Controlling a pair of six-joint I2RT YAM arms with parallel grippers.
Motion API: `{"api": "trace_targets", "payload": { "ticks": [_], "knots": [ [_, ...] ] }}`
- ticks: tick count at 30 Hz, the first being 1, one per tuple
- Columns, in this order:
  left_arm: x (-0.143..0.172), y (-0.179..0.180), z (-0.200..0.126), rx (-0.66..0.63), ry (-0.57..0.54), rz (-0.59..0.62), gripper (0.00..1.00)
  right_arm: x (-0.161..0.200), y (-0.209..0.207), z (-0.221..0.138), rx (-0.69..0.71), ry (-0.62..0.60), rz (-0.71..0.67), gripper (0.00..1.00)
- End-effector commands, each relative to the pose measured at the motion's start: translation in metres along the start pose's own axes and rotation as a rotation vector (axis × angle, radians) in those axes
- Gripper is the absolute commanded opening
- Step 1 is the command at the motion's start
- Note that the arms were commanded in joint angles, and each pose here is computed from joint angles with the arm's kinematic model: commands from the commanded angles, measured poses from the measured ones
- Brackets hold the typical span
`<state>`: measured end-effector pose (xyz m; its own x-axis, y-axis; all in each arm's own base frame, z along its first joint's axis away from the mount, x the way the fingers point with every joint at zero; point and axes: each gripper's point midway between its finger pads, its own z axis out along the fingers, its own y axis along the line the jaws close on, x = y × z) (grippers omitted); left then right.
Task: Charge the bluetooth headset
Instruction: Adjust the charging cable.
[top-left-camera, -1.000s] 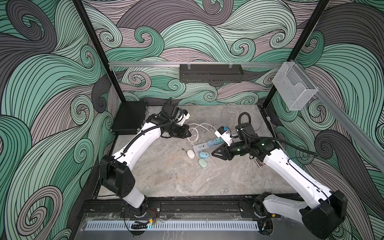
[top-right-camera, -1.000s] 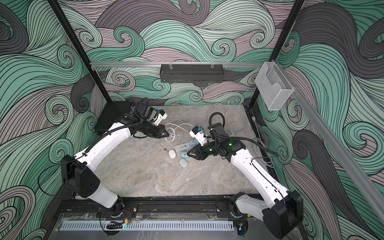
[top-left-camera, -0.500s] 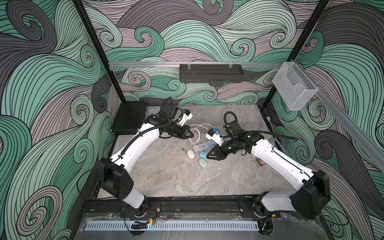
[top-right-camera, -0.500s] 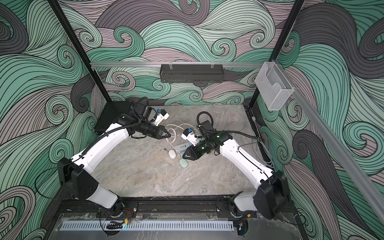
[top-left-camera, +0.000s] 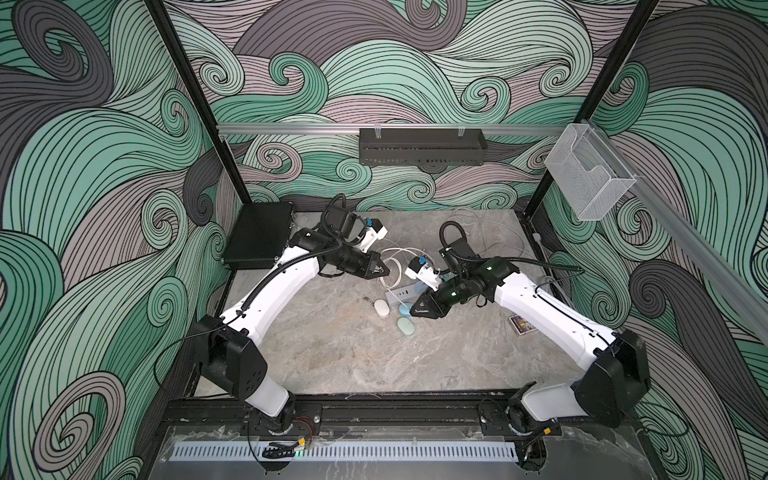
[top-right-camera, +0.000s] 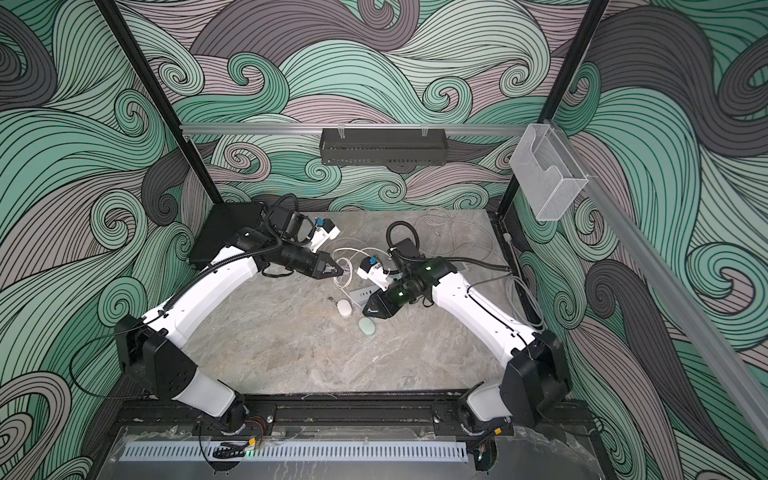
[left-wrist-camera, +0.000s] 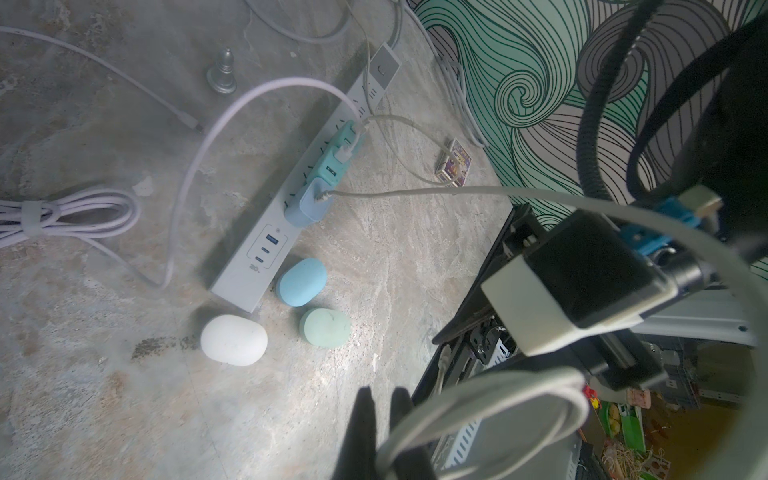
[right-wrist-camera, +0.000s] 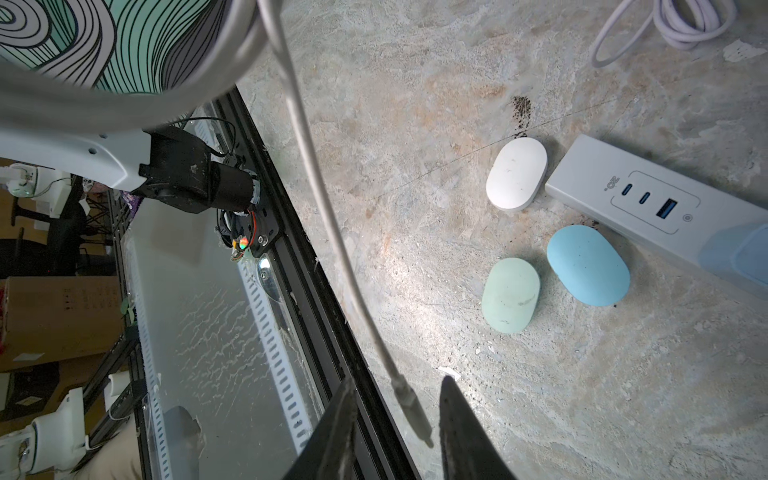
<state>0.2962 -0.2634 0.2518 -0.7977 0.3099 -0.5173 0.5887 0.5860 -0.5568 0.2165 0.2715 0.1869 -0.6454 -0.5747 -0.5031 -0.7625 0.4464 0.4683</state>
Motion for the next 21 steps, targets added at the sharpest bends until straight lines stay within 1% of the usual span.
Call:
{"api": "trace_targets", "payload": {
  "ticks": [1,7,10,12,17,19,20,21],
  "knots": [
    [-0.004,-0.015,-0.008,0.035,-0.018,0.046,0.0,-0.005,0.005,0.001,-0.003,0.006,-0.047,0.34],
    [-0.005,-0.017,-0.01,0.037,-0.023,0.055,0.0,-0.005,0.004,0.006,-0.003,0.019,-0.048,0.3],
    [-0.005,-0.017,-0.01,0.037,-0.022,0.059,0.0,-0.004,0.004,0.007,-0.005,0.024,-0.046,0.25],
    [-0.004,-0.017,-0.011,0.034,-0.021,0.059,0.0,-0.005,0.005,0.007,-0.008,0.022,-0.047,0.2],
    [-0.005,-0.015,-0.011,0.019,-0.024,0.042,0.0,-0.005,0.007,0.007,-0.024,0.021,-0.041,0.01],
    [-0.008,-0.01,-0.011,-0.005,-0.033,0.023,0.0,-0.007,0.009,0.007,-0.035,0.015,-0.023,0.0],
    [-0.009,-0.006,-0.011,-0.028,-0.04,0.01,0.05,-0.009,0.011,0.007,-0.04,0.009,-0.011,0.0],
    [-0.011,-0.002,-0.012,-0.054,-0.051,-0.006,0.16,-0.012,0.01,0.006,-0.034,-0.006,0.01,0.0]
  ]
}}
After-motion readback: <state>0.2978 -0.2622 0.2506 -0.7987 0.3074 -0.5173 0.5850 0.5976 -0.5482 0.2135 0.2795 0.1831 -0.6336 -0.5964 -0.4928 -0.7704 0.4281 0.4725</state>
